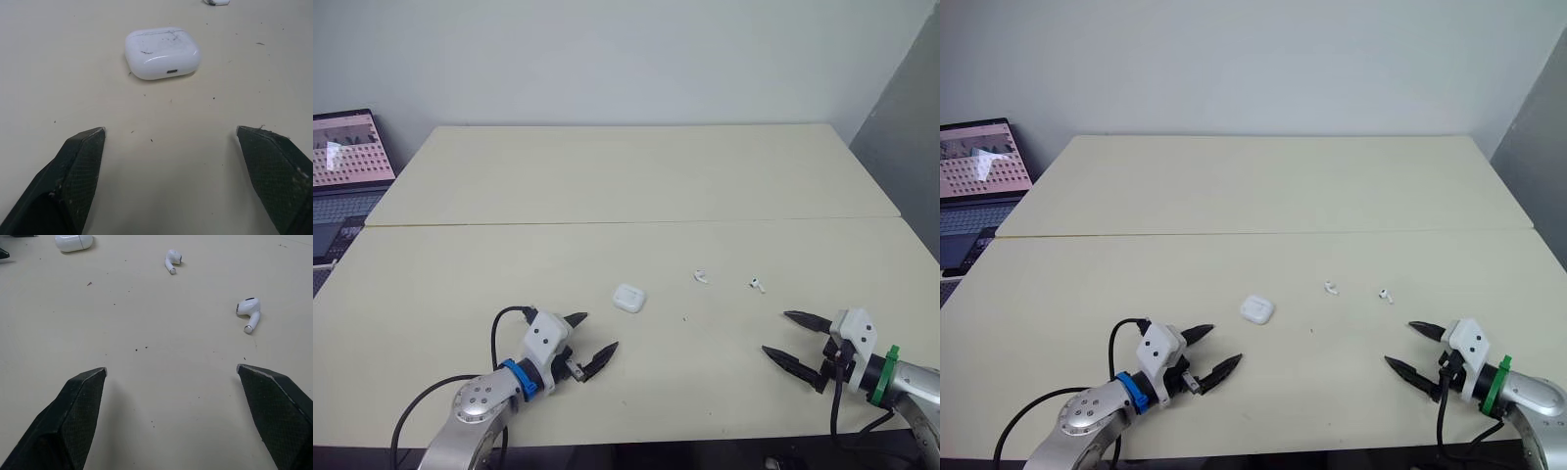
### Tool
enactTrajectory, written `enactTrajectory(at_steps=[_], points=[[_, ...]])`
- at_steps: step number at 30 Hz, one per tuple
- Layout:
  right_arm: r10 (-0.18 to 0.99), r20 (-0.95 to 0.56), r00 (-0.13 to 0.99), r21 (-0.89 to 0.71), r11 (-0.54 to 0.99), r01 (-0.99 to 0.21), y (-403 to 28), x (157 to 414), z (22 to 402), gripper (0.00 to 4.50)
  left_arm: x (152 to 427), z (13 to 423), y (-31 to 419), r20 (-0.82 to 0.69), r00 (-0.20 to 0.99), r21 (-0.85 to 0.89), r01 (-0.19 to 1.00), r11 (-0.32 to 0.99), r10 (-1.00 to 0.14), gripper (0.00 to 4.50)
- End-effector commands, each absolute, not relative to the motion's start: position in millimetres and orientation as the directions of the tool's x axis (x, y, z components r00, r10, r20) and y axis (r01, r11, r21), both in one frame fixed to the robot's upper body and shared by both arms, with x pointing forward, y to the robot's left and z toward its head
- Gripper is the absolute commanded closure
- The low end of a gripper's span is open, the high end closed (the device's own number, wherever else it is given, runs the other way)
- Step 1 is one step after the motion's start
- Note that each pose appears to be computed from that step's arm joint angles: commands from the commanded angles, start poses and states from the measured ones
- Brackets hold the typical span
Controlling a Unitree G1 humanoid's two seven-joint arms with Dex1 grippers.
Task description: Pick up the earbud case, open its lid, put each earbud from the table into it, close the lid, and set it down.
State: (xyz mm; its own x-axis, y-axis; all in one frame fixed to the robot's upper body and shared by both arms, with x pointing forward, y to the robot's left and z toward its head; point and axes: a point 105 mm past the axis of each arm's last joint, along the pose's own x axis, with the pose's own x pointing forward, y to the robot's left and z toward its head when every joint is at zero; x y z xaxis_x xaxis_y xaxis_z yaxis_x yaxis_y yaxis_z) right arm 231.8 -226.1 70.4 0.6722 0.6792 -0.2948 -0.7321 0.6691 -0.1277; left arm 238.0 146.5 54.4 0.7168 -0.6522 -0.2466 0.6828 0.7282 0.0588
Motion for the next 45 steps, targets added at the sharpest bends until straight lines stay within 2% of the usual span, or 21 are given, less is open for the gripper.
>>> enactTrajectory(at_steps=[1, 16, 21, 28, 38, 45], points=[[0.689, -0.287, 0.666, -0.136, 0.659, -0.74, -228, 230, 76, 0.03, 236, 66, 143, -0.21, 0.709, 0.081, 0.698, 0.711, -0.673, 0.0], [0.699, -0.255, 0.668, -0.131, 0.659, -0.74, -221, 228, 80, 0.03, 233, 84, 127, -0.134, 0.702, 0.015, 0.708, 0.706, -0.7, 0.0], [0.759, -0.244, 0.603, -0.079, 0.604, -0.793, -201, 219, 88, 0.03, 245, 87, 122, -0.116, 0.744, -0.017, 0.661, 0.75, -0.658, 0.0], [0.816, -0.226, 0.532, -0.092, 0.526, -0.846, -176, 214, 109, 0.03, 266, 82, 113, -0.151, 0.768, -0.005, 0.629, 0.777, -0.623, 0.0], [0.804, -0.229, 0.549, -0.125, 0.535, -0.835, -176, 214, 120, 0.03, 276, 66, 92, -0.219, 0.739, 0.062, 0.663, 0.746, -0.637, 0.0], [0.788, -0.236, 0.568, -0.14, 0.551, -0.823, -181, 212, 126, 0.03, 282, 57, 84, -0.226, 0.799, 0.038, 0.579, 0.814, -0.558, 0.0]])
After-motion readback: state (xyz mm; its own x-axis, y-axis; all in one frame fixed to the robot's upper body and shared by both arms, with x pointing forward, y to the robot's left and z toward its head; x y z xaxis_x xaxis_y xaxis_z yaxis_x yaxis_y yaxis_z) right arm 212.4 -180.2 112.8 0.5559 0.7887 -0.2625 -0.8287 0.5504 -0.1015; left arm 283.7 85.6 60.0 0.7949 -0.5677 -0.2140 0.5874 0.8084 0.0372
